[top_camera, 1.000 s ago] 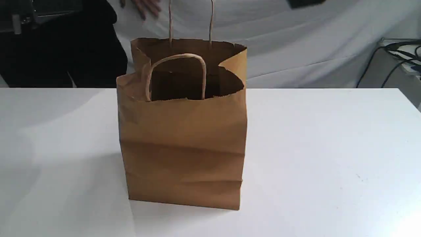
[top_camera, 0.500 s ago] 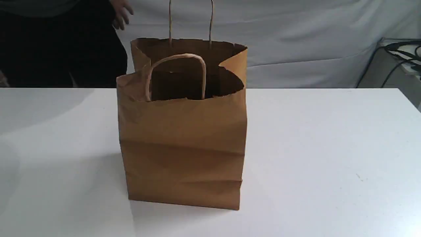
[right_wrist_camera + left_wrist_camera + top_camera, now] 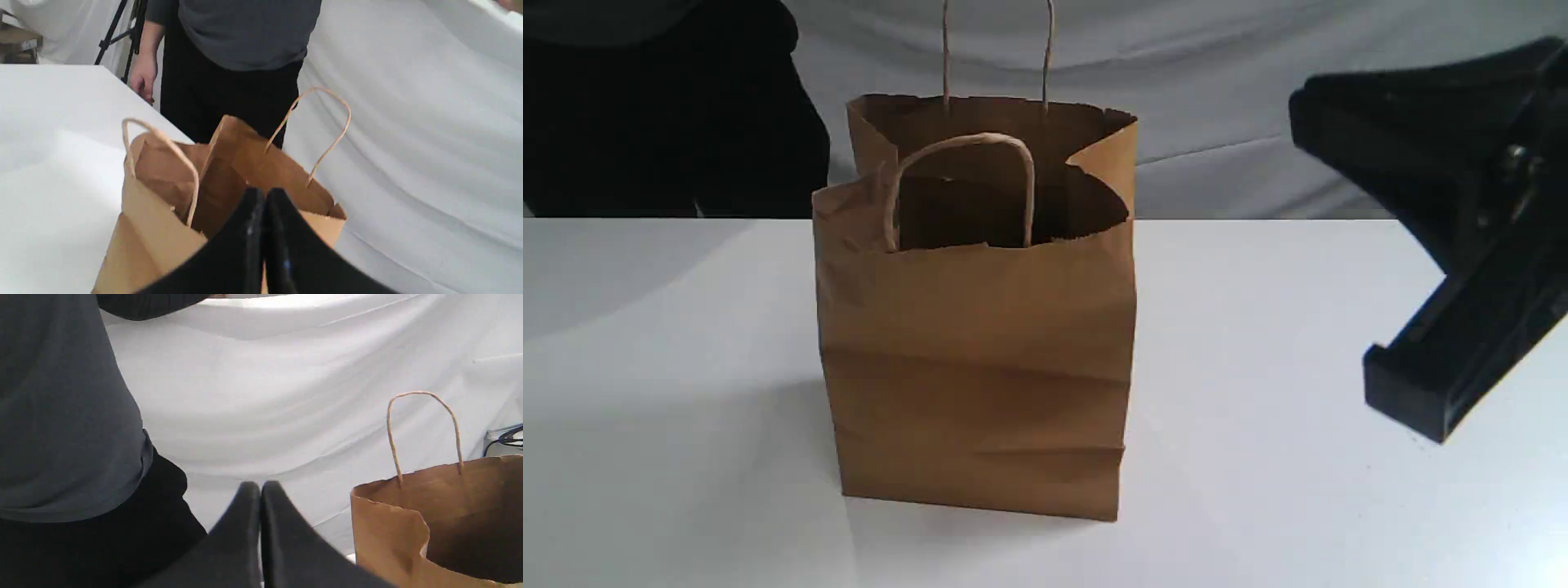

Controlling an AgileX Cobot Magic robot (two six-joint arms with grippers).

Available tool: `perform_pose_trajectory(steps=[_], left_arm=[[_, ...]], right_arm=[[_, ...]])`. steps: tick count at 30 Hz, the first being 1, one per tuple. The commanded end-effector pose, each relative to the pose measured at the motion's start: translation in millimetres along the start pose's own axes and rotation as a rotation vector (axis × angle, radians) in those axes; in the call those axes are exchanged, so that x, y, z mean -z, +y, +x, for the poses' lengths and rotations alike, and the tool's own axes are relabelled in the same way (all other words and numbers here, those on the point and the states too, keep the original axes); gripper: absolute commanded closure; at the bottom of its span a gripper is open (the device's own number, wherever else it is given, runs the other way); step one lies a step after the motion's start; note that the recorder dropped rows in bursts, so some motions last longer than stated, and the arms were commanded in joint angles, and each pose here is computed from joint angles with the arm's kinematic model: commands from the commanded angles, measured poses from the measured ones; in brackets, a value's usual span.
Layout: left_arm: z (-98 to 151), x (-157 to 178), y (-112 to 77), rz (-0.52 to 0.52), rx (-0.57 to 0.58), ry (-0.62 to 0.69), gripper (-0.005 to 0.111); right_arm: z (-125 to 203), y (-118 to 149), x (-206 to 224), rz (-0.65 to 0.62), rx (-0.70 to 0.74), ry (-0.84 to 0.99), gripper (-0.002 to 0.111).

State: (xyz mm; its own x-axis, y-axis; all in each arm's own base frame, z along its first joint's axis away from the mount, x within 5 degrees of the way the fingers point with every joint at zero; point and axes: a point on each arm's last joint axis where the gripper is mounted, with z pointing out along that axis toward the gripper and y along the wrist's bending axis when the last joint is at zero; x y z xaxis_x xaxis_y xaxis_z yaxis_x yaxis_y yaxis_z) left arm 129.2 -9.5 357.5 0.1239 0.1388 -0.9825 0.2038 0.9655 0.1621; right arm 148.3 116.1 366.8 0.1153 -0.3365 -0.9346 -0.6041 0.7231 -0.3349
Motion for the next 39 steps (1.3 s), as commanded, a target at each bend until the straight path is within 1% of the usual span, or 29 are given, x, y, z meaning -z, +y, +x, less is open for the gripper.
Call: perform_pose_trajectory(steps=[1, 6, 39], left_arm=[[6.4, 7.5, -3.4, -0.013, 0.014, -0.004, 0.107], [9.3, 9.8, -5.2, -0.01, 0.011, -0.001, 0.107], [9.3, 9.8, -4.9, -0.013, 0.005, -0.001, 0.107]], right_arm=[[8.9, 3.0, -1.0, -0.012, -0.004, 0.046, 0.108], [13.9, 4.2, -0.6, -0.023, -0.047, 0.101, 0.108], [13.7, 4.2, -0.6, -0.022, -0.05, 0.099, 0.108]])
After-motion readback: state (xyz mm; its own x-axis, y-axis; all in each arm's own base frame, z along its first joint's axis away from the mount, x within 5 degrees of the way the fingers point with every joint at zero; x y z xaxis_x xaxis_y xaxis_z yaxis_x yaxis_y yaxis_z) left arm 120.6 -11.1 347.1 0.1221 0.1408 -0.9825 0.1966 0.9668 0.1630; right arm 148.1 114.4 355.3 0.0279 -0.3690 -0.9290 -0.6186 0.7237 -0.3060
